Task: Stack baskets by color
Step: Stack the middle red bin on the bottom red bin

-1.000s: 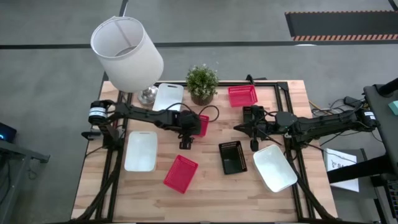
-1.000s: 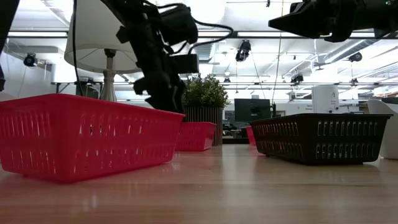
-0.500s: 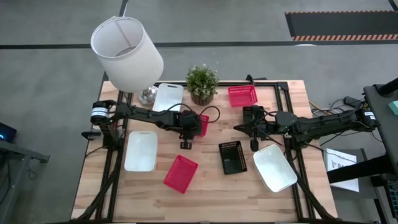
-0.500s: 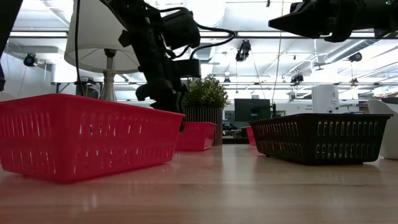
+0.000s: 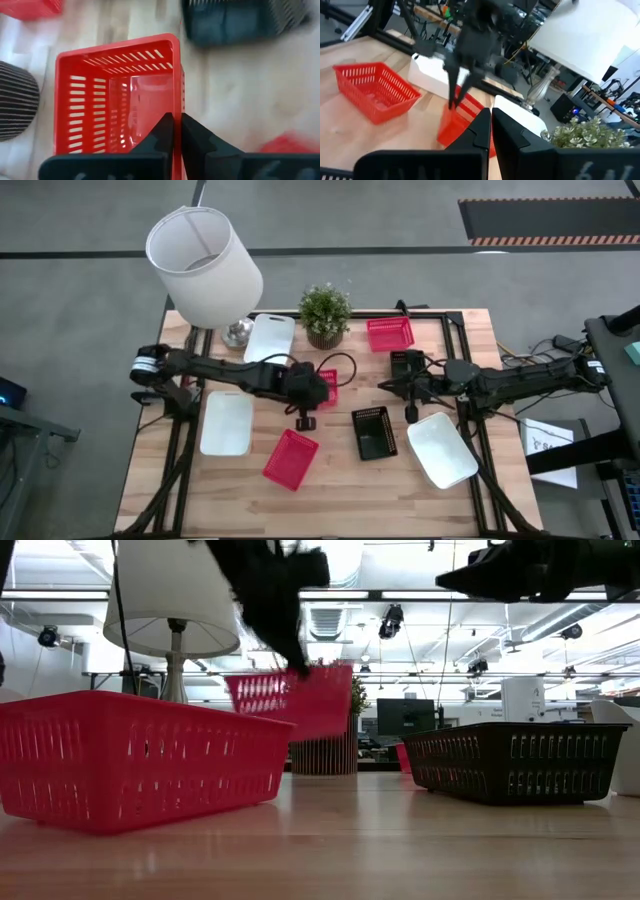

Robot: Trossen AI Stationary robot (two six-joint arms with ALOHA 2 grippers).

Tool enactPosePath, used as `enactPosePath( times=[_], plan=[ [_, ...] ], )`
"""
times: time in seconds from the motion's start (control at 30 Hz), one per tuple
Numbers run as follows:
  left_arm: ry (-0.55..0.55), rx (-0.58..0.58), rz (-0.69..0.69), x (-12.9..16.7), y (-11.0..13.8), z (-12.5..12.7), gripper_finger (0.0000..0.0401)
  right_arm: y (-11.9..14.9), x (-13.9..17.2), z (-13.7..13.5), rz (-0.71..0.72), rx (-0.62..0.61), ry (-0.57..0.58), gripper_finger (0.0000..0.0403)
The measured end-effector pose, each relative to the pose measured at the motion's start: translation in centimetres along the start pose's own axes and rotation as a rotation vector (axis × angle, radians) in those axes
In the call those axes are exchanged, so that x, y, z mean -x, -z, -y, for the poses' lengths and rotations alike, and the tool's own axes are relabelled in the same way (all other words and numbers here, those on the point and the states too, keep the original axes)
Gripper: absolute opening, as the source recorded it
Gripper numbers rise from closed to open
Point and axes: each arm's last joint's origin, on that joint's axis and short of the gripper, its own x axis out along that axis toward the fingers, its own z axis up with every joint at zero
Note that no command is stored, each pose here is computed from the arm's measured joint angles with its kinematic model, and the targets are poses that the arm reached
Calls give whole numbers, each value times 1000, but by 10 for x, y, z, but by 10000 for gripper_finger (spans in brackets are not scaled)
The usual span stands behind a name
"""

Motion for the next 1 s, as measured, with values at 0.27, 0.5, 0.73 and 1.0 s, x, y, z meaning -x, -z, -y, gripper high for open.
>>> enactPosePath(
  times=[0.27,0.5,0.73,1.0],
  plan=[
    [-26,309,147,54,-22,59,1,-2,7,1,31,-18,14,9],
    [14,618,155,77,-22,103,1,-3,12,2,67,21,35,9],
    [133,910,79,98,-19,125,0,-7,14,4,85,30,44,9],
    [128,1055,-50,101,-10,129,0,-2,14,1,71,14,28,9]
  ],
)
